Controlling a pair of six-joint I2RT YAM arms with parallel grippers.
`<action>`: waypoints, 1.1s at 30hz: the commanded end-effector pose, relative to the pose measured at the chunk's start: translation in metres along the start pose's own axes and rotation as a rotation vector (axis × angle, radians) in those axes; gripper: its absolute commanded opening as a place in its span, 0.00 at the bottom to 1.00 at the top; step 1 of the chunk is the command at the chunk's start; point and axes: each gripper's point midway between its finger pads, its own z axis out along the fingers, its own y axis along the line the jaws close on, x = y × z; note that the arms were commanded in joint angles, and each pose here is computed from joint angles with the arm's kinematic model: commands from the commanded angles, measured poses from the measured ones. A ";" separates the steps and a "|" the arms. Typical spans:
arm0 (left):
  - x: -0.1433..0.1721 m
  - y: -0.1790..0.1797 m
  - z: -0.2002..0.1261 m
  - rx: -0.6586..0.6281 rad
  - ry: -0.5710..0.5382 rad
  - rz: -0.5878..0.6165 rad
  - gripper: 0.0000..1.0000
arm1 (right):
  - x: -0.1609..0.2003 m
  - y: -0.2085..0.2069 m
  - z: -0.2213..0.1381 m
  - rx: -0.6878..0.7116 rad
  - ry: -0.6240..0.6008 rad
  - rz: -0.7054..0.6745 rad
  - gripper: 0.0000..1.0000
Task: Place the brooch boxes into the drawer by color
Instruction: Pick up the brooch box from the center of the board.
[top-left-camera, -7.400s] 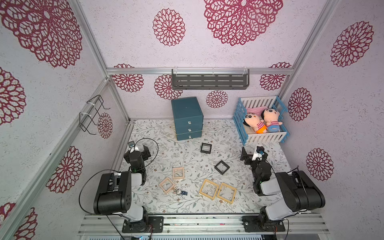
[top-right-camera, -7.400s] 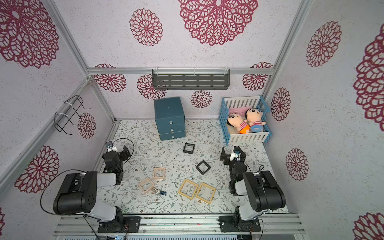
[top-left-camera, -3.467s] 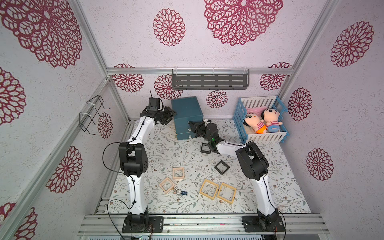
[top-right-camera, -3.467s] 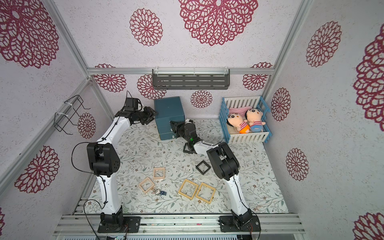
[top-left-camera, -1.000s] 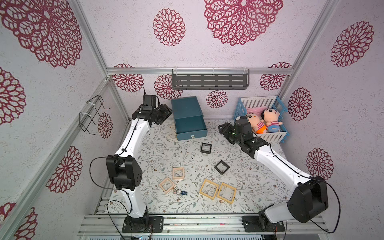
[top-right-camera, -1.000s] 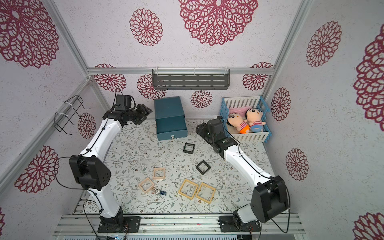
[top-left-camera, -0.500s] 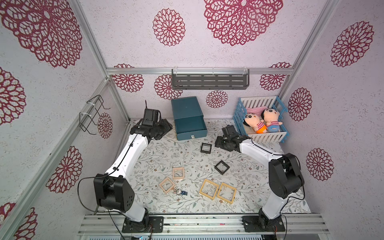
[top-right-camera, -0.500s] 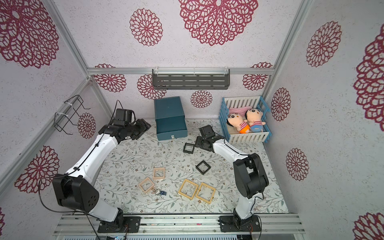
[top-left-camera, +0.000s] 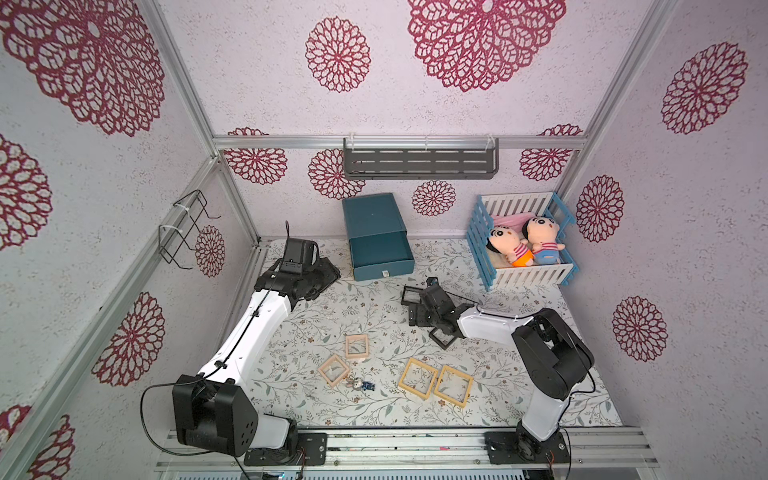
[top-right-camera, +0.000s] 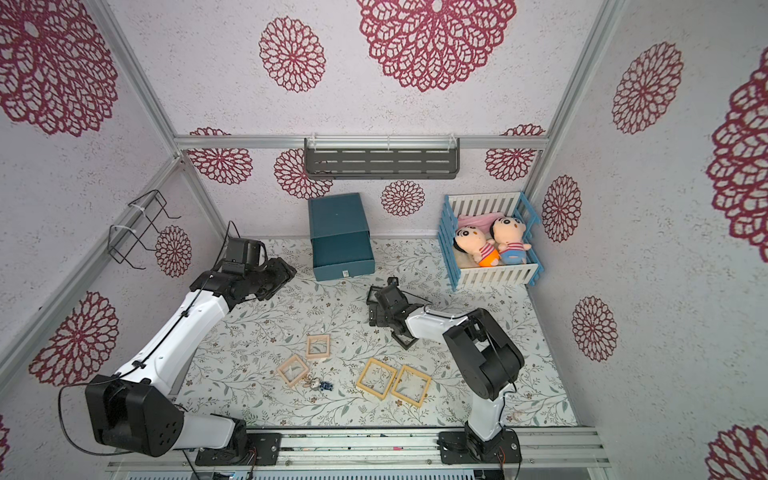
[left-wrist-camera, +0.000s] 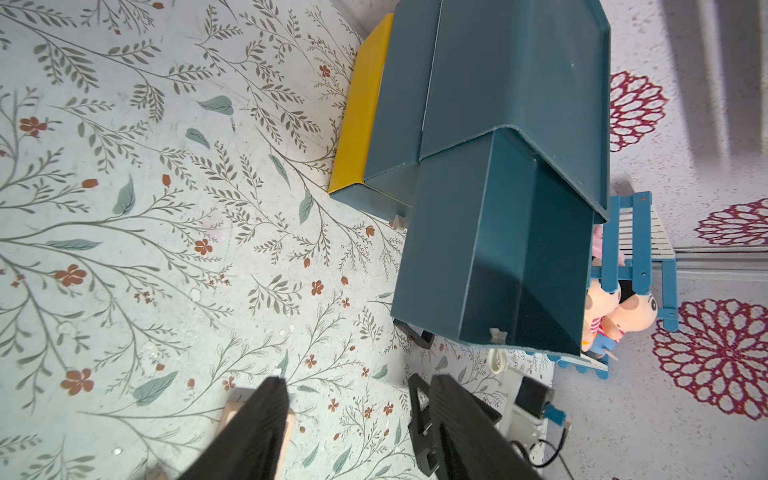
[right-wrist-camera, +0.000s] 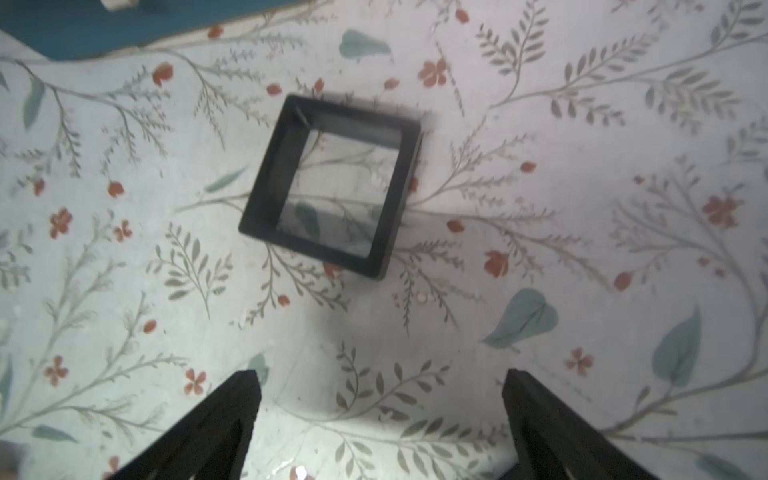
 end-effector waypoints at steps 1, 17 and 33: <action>-0.004 -0.005 -0.010 0.015 -0.036 0.010 0.62 | -0.039 0.008 -0.022 0.002 -0.211 0.086 0.99; 0.001 0.003 -0.019 0.003 -0.038 0.018 0.62 | -0.029 0.041 0.005 0.029 -0.204 0.089 0.99; 0.000 0.008 -0.029 0.003 -0.045 0.018 0.63 | -0.002 0.029 0.044 0.130 -0.149 0.188 0.99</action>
